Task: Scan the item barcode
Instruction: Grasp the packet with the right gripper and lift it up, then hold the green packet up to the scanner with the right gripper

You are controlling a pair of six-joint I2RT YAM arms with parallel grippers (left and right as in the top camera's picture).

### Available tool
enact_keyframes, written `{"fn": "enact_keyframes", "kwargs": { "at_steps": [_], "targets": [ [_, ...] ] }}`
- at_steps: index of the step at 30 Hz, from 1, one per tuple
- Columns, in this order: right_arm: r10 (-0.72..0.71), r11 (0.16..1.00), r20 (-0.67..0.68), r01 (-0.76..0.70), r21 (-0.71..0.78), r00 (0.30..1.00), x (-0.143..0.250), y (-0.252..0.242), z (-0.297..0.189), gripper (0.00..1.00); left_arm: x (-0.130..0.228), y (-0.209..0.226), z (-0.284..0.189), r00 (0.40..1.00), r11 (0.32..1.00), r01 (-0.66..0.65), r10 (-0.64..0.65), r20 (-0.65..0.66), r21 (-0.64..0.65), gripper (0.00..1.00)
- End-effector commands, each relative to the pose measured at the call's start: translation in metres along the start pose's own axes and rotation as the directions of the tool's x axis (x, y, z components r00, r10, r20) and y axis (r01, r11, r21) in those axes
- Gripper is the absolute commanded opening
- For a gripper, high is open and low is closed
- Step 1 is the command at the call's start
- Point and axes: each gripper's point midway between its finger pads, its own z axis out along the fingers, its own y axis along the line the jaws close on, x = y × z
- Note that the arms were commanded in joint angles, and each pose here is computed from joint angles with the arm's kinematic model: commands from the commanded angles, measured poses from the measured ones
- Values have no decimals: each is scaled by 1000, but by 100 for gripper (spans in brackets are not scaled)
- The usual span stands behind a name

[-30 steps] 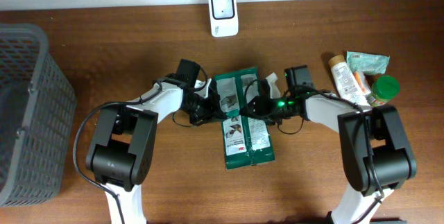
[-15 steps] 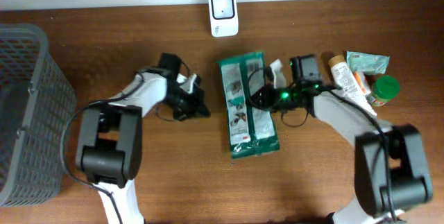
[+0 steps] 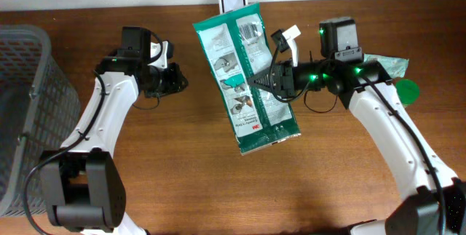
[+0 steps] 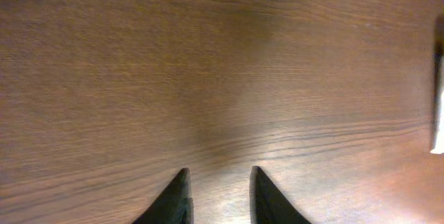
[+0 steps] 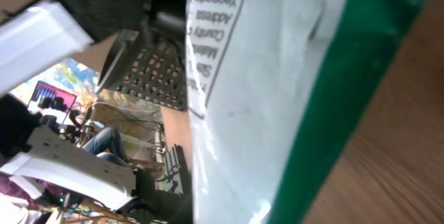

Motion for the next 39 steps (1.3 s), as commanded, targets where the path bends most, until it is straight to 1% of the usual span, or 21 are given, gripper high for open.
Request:
{"fn": "enact_keyframes", "kwargs": {
  "at_steps": [1,2,3,5,10,14,17,19,21,23,25,27,29,31,33,35,36,39],
  "targets": [
    [-71,996,7,71,-45,997,-10,31,-4,4,-4,7,-2,1000,999,-13,14,19,-49,67],
    [-69,997,5,69,-46,998,-11,33,-4,4,-4,7,-2,1000,999,-13,14,20,-49,82],
    [-65,997,3,65,-43,998,-11,34,-5,4,-4,7,-2,1000,999,-13,14,19,-49,100],
    [-54,998,5,54,-24,999,-13,32,-5,4,-4,7,-2,1000,999,-13,14,19,-49,99],
    [-4,994,-3,5,106,1000,-15,18,-10,4,-4,7,-2,1000,999,-14,14,19,-48,99],
    [-24,956,-41,35,293,999,-20,9,-20,4,-4,7,-2,1000,999,-14,14,18,-48,99],
    [-59,877,-88,93,471,994,-29,-2,-32,4,-4,7,-2,1000,999,-14,15,19,-48,99],
    [-74,773,-138,144,618,988,-36,-18,-43,4,-4,7,-2,1000,999,-14,14,18,-48,99],
    [-109,589,-209,232,774,972,-46,-49,-55,4,-4,7,-2,1000,999,-14,14,18,-48,99],
    [-128,388,-256,286,876,958,-59,-80,-64,4,-4,7,-2,1000,999,-14,15,19,-48,99],
    [-138,208,-280,305,930,950,-74,-108,-71,4,-4,7,-2,1000,999,-14,14,19,-48,99],
    [-138,-18,-359,360,933,923,-90,-146,-74,4,-4,7,-2,1000,999,-13,14,19,-48,99],
    [-132,-107,-401,389,915,907,-96,-163,-74,4,-4,7,-2,1000,999,-13,14,19,-48,99],
    [-136,-223,-466,432,874,874,-109,-187,-71,4,-4,7,-2,1000,999,-14,14,18,-48,99],
    [-150,-260,-497,451,854,855,-117,-197,-65,4,-4,7,-2,1000,999,-13,14,19,-48,99],
    [-159,-289,-550,494,820,820,-124,-207,-58,4,-4,7,-2,1000,999,-13,14,18,-49,99],
    [-159,-316,-581,516,796,798,-127,-211,-54,4,-4,7,-2,1000,999,-13,14,19,-48,99],
    [-143,-430,-666,560,708,732,-143,-222,-47,4,-5,8,-2,1000,999,-12,13,21,-49,99]
  ]
}}
